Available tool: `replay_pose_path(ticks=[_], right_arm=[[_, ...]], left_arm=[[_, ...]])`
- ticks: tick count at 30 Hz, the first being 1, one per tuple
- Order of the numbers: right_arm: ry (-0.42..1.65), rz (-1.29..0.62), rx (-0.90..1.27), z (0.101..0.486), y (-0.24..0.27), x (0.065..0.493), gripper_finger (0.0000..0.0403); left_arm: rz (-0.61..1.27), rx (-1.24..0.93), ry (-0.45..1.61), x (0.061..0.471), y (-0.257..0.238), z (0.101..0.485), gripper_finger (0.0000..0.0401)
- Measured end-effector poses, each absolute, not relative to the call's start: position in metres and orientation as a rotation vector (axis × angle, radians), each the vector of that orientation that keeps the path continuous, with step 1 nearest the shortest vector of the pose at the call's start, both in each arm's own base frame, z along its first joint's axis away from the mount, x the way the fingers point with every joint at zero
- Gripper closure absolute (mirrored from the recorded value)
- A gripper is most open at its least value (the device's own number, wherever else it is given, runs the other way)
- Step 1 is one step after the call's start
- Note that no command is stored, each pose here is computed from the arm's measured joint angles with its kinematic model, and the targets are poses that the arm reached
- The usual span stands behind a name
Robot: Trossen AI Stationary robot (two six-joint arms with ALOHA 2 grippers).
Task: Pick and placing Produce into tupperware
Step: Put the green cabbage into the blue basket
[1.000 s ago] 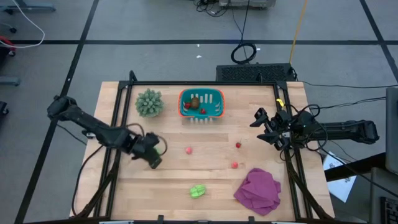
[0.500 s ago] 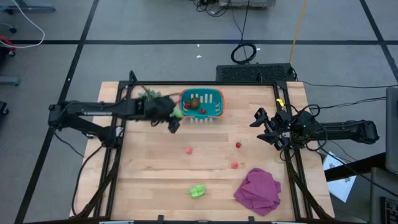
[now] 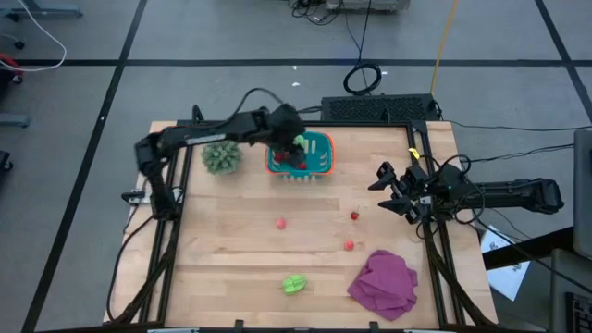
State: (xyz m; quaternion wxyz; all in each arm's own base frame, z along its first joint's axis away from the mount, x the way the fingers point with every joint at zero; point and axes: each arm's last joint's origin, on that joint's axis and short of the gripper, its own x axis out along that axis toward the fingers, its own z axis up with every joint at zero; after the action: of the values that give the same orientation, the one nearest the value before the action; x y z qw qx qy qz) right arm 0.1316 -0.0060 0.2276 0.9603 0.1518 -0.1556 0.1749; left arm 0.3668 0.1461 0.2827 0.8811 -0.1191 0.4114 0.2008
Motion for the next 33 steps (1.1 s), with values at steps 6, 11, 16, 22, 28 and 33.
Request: replay_pose_path(ticks=[6, 11, 16, 22, 28, 33], right_arm=[[-0.306, 0.352, 0.31, 0.227, -0.006, 0.132, 0.0161], [-0.294, 0.348, 0.31, 0.226, -0.006, 0.132, 0.0161], [-0.278, 0.342, 0.297, 0.224, -0.006, 0.133, 0.0161], [-0.268, 0.34, 0.299, 0.223, -0.006, 0.133, 0.0161], [-0.263, 0.339, 0.301, 0.222, -0.006, 0.134, 0.0161], [-0.261, 0.339, 0.301, 0.222, -0.006, 0.134, 0.0161]], left_arm=[[0.436, -0.279, 1.012, 0.39, 0.177, 0.264, 0.0171], [0.386, -0.356, 1.038, 0.398, 0.201, 0.247, 0.0171], [0.366, -0.416, 1.055, 0.394, 0.215, 0.237, 0.0171], [0.365, -0.464, 1.084, 0.39, 0.217, 0.235, 0.0171], [0.314, -0.469, 1.122, 0.395, 0.205, 0.229, 0.0171], [0.319, -0.505, 1.15, 0.397, 0.205, 0.22, 0.0171]])
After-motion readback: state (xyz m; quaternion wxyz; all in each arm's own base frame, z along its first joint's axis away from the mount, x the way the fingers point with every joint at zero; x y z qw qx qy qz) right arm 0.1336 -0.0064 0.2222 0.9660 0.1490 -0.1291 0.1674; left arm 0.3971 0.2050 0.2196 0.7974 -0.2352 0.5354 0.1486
